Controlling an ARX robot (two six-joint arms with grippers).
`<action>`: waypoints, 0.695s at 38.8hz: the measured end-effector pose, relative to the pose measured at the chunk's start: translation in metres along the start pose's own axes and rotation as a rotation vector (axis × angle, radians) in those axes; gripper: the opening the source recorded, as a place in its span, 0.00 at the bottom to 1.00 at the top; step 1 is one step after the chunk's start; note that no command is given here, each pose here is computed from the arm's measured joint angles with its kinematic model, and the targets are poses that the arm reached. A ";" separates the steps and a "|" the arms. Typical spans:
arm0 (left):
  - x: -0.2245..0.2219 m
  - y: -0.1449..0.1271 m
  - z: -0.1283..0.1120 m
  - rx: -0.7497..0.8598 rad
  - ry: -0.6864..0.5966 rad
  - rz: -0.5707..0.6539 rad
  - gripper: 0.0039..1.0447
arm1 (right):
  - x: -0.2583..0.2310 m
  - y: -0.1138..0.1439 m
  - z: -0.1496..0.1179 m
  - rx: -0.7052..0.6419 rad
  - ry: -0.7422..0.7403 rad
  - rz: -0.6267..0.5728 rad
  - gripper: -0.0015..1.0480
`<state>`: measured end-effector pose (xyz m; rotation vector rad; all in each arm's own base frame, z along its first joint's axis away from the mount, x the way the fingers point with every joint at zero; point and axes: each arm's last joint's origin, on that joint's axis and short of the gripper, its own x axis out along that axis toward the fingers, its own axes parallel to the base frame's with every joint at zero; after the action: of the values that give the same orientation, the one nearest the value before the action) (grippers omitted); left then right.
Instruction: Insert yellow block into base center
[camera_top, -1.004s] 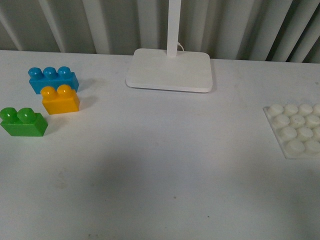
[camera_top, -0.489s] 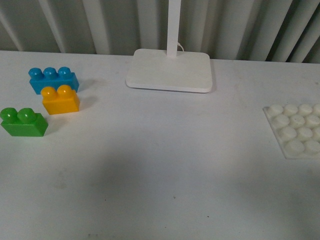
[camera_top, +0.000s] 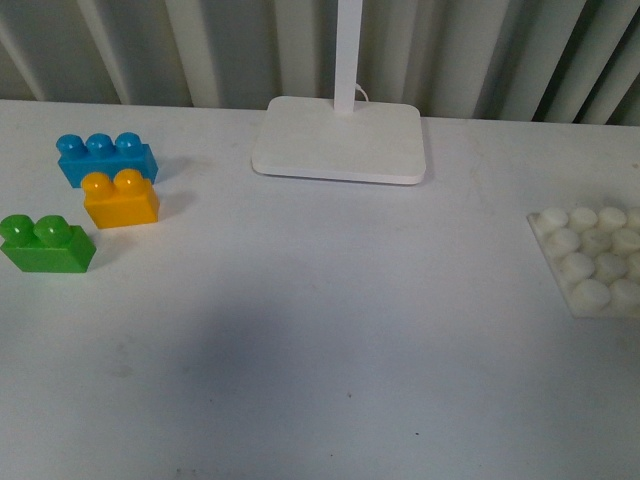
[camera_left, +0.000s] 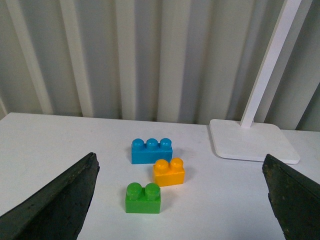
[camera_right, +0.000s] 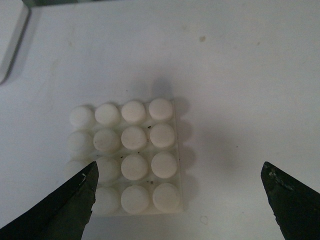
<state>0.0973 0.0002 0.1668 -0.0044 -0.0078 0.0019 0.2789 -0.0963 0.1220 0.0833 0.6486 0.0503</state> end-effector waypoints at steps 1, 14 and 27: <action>0.000 0.000 0.000 0.000 0.000 0.000 0.94 | 0.006 -0.001 -0.001 0.007 0.019 0.011 0.91; 0.000 0.000 0.000 0.000 0.000 0.000 0.94 | 0.064 0.013 -0.014 -0.008 0.167 0.078 0.91; 0.000 0.000 0.000 0.000 0.000 0.000 0.94 | 0.091 0.020 -0.023 0.006 0.249 0.067 0.91</action>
<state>0.0973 0.0002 0.1668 -0.0044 -0.0078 0.0019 0.3371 -0.0680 0.0504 0.1052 0.8950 0.1243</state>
